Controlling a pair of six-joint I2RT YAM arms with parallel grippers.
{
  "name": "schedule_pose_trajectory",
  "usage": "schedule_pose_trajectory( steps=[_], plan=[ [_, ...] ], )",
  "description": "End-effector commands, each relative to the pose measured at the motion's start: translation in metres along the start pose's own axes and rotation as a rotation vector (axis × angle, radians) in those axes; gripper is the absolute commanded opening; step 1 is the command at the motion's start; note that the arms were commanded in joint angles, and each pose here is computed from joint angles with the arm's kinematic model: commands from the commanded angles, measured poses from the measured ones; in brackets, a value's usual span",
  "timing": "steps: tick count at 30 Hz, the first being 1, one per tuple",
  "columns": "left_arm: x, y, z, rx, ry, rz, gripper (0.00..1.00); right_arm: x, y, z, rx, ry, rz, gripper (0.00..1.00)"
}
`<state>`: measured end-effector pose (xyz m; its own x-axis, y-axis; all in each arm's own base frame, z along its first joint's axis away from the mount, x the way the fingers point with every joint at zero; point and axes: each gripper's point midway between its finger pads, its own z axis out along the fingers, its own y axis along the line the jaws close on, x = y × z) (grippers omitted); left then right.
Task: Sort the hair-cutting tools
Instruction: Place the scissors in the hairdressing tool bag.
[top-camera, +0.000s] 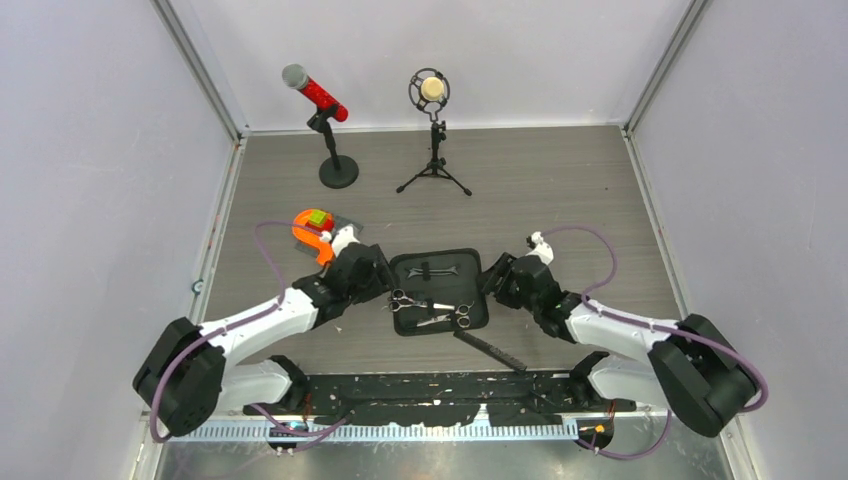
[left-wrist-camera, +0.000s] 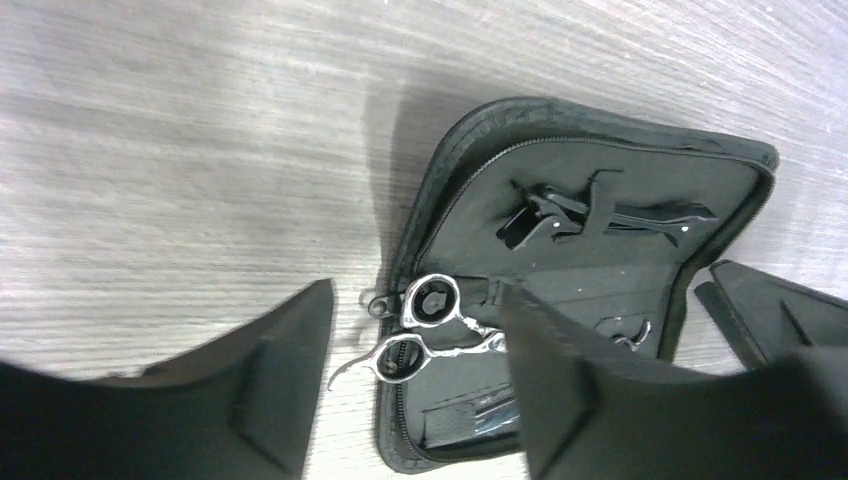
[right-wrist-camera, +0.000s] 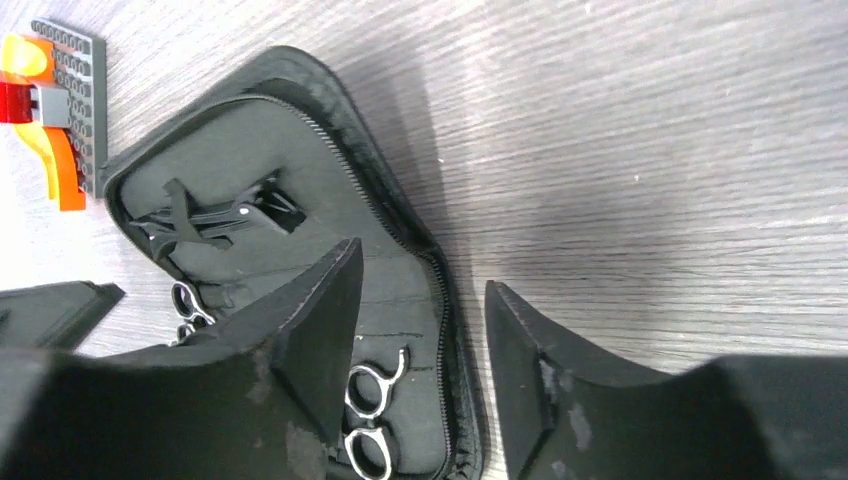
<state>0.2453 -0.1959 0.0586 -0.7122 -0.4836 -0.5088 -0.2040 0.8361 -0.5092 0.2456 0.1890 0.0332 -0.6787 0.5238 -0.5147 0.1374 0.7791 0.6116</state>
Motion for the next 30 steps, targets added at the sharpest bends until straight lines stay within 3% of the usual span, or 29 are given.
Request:
schedule_pose_trajectory(
  steps=[1, 4, 7, 10, 13, 22, 30],
  plan=[
    [-0.038, -0.023, -0.026, 0.064, -0.080, 0.298, 0.72, -0.022, 0.014, -0.017, -0.004, -0.038, -0.163, 0.62],
    [-0.033, -0.035, -0.042, 0.142, 0.002, 0.565, 0.77, -0.025, 0.012, -0.032, 0.004, -0.013, -0.264, 0.75],
    [-0.015, -0.048, -0.055, 0.243, 0.139, 0.821, 0.78, -0.021, 0.011, -0.041, 0.013, 0.045, -0.329, 0.77],
    [-0.004, -0.053, -0.062, 0.241, 0.249, 1.138, 0.78, -0.007, 0.014, -0.046, -0.006, 0.148, -0.376, 0.77],
    [0.012, -0.053, -0.059, 0.232, 0.372, 1.327, 0.74, 0.005, 0.020, -0.047, -0.031, 0.241, -0.396, 0.76],
    [0.048, -0.058, -0.029, 0.353, 0.556, 1.476, 0.64, 0.024, 0.016, -0.033, -0.033, 0.336, -0.394, 0.74],
    [0.059, -0.059, -0.009, 0.341, 0.596, 1.498, 0.54, 0.037, 0.012, -0.025, -0.046, 0.372, -0.366, 0.68]
  ],
)
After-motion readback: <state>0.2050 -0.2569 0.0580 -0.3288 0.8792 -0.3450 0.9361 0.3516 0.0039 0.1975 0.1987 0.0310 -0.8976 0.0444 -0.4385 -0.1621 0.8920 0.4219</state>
